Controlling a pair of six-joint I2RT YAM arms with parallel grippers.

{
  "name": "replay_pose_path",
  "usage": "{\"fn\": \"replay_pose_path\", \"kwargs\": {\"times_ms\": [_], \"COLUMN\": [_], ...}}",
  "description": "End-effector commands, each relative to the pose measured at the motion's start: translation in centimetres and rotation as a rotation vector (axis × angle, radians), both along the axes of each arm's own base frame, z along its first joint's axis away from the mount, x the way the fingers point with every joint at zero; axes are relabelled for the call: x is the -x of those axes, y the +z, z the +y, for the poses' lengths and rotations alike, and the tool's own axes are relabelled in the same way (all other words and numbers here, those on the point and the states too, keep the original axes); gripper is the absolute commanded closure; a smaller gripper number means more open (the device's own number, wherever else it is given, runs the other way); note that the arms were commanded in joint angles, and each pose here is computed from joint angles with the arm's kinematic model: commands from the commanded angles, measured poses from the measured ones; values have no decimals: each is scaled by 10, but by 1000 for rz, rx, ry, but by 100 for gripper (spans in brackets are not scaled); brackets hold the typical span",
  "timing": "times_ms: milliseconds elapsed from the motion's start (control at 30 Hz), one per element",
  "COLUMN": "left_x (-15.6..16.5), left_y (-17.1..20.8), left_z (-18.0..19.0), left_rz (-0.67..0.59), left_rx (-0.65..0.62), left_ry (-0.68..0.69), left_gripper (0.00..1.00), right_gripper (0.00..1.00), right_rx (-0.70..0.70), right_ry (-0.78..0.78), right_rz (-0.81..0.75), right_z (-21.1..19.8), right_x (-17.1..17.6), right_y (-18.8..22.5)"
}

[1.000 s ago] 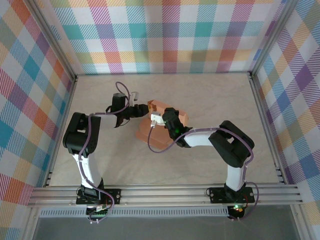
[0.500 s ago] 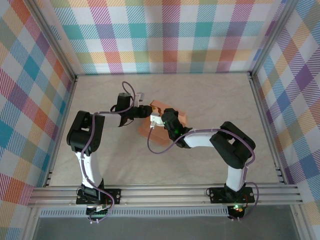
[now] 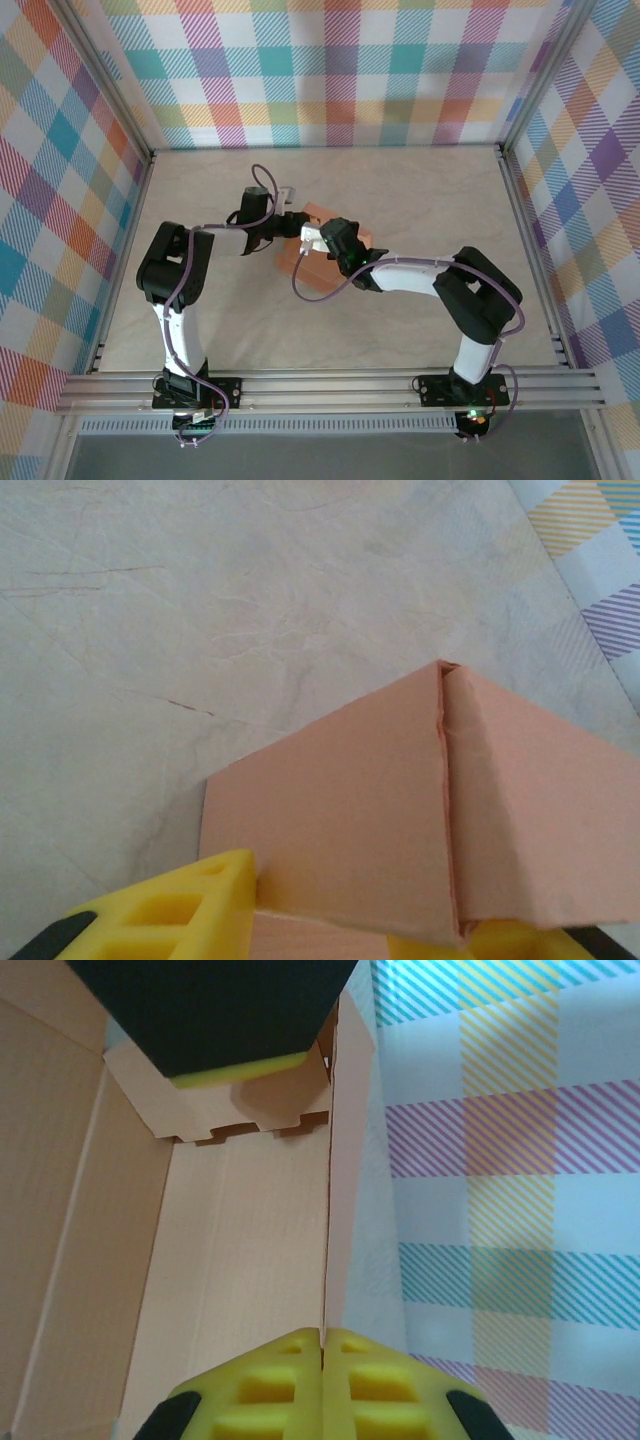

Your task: Fold the paper box

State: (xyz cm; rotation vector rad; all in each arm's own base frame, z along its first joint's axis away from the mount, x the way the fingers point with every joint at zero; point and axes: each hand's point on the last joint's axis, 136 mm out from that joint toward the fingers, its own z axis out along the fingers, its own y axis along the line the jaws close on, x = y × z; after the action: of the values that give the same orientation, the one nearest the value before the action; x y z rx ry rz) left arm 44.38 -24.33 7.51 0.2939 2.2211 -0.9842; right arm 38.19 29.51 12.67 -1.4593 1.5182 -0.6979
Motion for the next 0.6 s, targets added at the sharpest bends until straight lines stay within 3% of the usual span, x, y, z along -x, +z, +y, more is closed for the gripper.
{"fn": "replay_pose_path", "kwargs": {"times_ms": [0,267,567], "left_x": [-7,-7,-9], "left_y": [6,3,2], "left_z": [-8,-8,-13], "left_rz": [-62,-71,-54], "left_rx": [-7,-22,-30], "left_ry": [-17,-1,29], "left_gripper": [63,65,76], "right_gripper": [100,100,100], "right_rx": [-39,-38,-67], "right_ry": [88,69,30], "right_rz": [143,174,200], "right_z": [20,19,20], "right_x": [23,24,22], "right_y": [-15,-17,-13]}}
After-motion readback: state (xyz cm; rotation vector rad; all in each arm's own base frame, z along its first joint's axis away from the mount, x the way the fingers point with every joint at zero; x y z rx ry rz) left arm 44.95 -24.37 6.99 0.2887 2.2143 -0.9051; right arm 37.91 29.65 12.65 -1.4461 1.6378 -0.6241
